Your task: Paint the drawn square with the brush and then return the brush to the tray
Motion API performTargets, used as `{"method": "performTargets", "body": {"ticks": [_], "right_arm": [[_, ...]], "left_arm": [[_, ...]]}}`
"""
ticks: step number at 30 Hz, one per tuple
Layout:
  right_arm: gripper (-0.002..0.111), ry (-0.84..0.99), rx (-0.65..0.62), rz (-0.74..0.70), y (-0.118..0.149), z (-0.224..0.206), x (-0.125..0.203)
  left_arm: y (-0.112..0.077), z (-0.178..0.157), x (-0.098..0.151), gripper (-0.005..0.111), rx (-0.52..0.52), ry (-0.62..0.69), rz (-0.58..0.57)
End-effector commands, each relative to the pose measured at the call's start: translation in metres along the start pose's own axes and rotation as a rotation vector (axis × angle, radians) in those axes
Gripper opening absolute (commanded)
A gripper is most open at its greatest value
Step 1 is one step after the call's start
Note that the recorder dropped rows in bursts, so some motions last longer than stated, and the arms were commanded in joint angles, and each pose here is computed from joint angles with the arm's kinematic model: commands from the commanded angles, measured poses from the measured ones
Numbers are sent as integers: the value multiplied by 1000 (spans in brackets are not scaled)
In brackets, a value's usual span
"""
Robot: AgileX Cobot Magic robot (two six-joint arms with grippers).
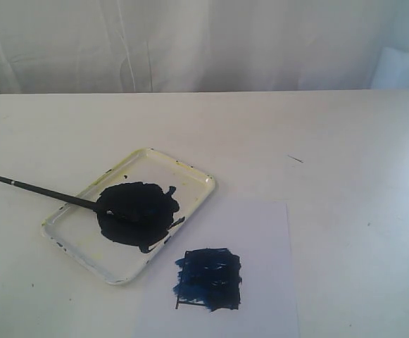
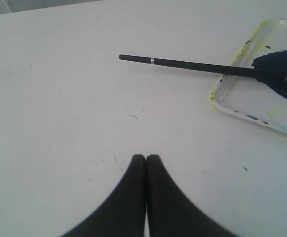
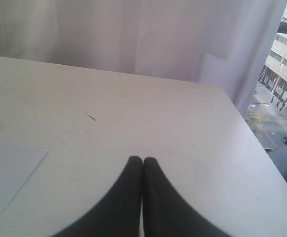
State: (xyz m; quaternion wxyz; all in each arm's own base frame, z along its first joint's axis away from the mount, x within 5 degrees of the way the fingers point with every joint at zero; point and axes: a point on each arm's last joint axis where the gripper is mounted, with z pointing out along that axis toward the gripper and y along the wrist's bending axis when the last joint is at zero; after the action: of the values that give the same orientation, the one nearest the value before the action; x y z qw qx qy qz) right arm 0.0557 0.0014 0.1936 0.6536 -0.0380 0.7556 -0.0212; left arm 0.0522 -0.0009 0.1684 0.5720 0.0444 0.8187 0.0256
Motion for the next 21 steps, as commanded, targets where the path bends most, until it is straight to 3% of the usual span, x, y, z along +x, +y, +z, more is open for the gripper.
{"method": "performTargets", "body": {"ticks": [1,21], "right_arm": [[0,-2,5,47,0,0,1],[0,-4,6,68,0,0,1]], "left_arm": [[-1,0,1,0,10,2,-13],[-1,0,1,0,10,2,-13]]}}
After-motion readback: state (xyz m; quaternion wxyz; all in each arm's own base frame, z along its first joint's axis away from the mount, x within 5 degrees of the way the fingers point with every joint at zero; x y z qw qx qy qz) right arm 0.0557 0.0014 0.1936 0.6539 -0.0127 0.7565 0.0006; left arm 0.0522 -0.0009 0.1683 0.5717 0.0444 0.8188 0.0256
